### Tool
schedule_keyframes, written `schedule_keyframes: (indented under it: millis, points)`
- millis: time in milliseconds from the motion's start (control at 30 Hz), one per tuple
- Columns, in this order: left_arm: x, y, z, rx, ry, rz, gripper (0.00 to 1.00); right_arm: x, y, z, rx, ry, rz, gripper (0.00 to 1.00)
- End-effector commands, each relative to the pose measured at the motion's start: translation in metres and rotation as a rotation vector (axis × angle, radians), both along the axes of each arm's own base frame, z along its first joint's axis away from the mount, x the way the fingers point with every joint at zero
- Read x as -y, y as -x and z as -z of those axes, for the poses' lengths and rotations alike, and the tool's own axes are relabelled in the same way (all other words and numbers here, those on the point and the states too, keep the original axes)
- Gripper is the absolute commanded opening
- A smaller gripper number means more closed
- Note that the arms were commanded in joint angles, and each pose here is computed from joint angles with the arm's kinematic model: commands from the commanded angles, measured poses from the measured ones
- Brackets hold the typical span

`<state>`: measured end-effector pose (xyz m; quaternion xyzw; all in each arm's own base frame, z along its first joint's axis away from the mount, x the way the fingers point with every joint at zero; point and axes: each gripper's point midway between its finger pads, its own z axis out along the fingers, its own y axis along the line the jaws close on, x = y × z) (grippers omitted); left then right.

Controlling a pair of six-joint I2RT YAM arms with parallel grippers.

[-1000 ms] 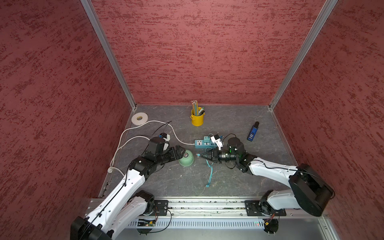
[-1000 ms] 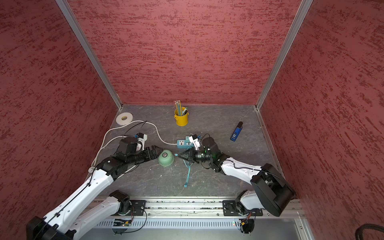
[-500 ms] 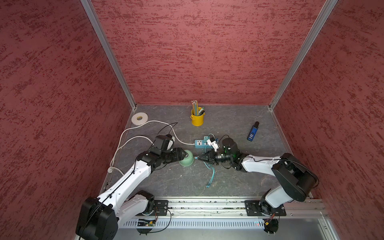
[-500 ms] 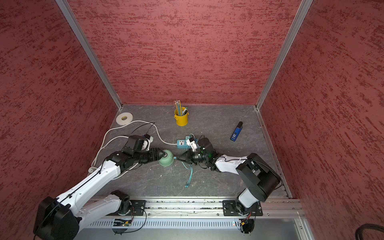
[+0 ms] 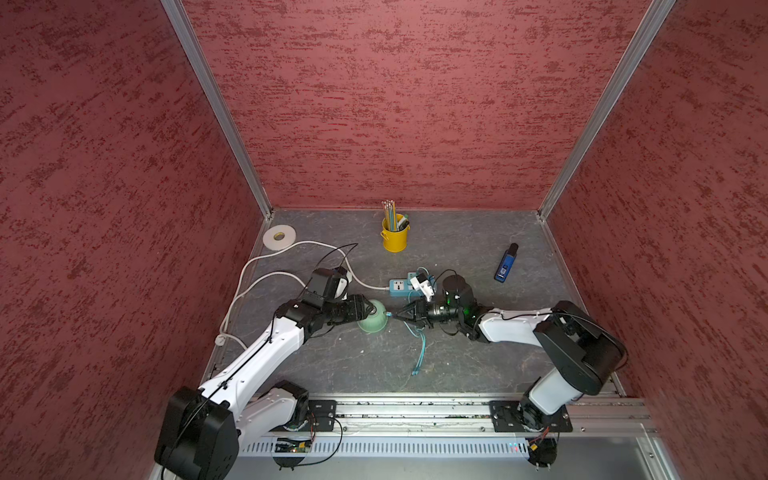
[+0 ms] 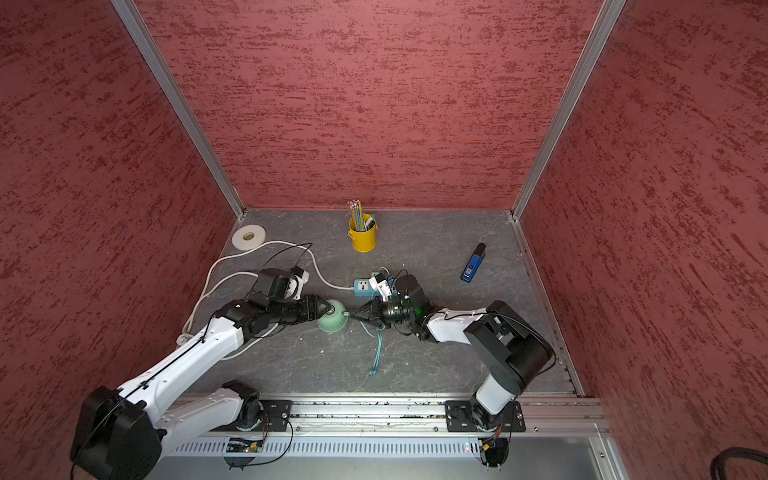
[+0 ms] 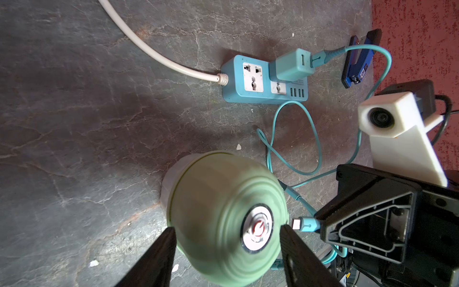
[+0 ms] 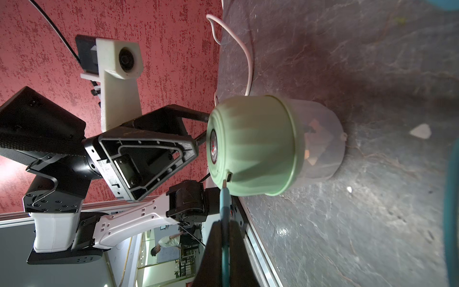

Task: Charge the cordless meat grinders
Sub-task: Insert the charging cable into the cordless meat grinder.

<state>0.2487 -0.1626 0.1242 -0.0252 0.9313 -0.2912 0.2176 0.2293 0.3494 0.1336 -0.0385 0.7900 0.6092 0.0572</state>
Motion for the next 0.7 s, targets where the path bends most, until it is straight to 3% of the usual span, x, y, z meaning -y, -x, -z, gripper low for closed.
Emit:
schedule_keyframes:
  millis: [0, 667]
  points:
    - [0.0043, -0.0096, -0.0147, 0.052, 0.021, 0.02, 0.66, -0.0071, -0.0039, -0.0133, 0.034, -0.037, -0.012, 0.0]
    - [0.0026, -0.0109, -0.0134, 0.063, -0.002, 0.036, 0.63, -0.0081, -0.0078, -0.0071, 0.019, -0.024, 0.003, 0.0]
